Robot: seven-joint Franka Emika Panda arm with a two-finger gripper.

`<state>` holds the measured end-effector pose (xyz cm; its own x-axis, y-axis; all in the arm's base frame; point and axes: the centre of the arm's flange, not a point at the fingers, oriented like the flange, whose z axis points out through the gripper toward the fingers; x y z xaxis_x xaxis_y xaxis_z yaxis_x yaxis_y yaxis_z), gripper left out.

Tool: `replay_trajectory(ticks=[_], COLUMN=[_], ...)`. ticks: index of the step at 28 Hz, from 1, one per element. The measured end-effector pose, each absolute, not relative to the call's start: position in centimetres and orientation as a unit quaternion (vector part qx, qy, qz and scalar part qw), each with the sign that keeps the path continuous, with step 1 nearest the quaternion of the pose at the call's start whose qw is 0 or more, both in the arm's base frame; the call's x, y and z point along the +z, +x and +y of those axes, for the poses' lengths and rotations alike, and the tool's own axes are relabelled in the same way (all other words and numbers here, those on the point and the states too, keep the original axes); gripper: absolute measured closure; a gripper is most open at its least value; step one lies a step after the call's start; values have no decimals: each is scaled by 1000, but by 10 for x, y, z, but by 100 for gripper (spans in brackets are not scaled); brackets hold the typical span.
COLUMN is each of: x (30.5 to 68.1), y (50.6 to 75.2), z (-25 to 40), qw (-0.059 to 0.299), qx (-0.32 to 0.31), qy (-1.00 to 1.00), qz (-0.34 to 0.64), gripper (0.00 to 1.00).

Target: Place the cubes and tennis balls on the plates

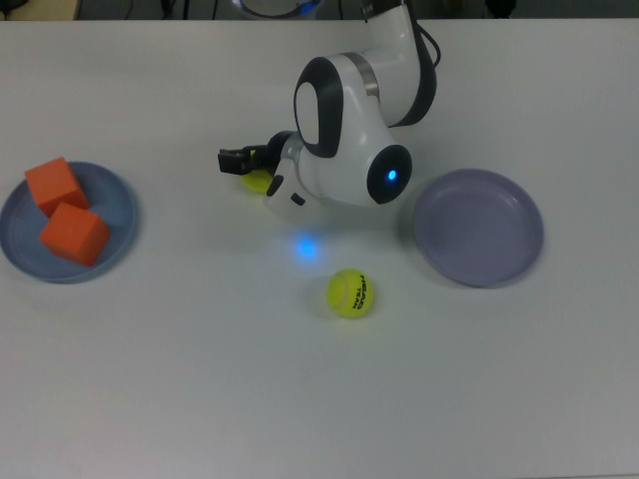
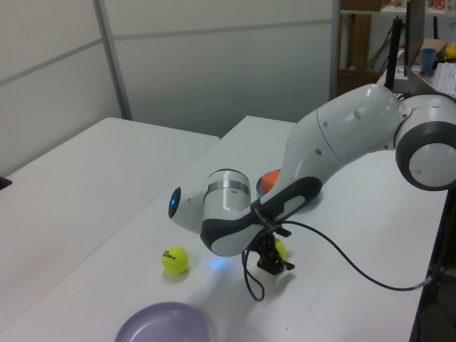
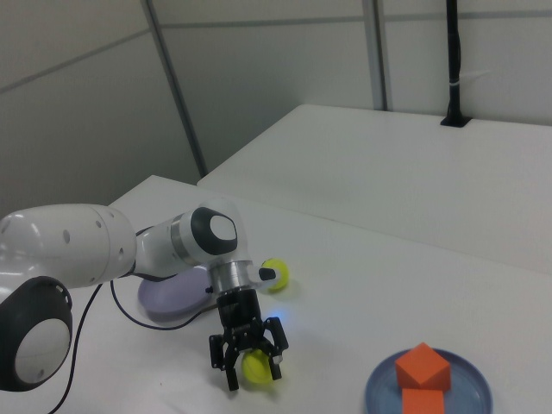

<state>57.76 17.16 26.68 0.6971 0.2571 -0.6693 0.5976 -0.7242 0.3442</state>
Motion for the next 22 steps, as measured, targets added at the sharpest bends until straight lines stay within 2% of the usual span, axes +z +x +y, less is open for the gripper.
replay_trajectory(ticks=[6, 7, 13, 19, 22], x=[263, 263, 263, 270, 293], y=[586, 586, 589, 598, 611], z=[178, 178, 180, 184, 201], qw=[272, 272, 270, 266, 257], qx=[-273, -271, -265, -247, -214], qy=[887, 887, 889, 896, 906], qz=[255, 255, 256, 257, 261], gripper=[3, 11, 34, 40, 40])
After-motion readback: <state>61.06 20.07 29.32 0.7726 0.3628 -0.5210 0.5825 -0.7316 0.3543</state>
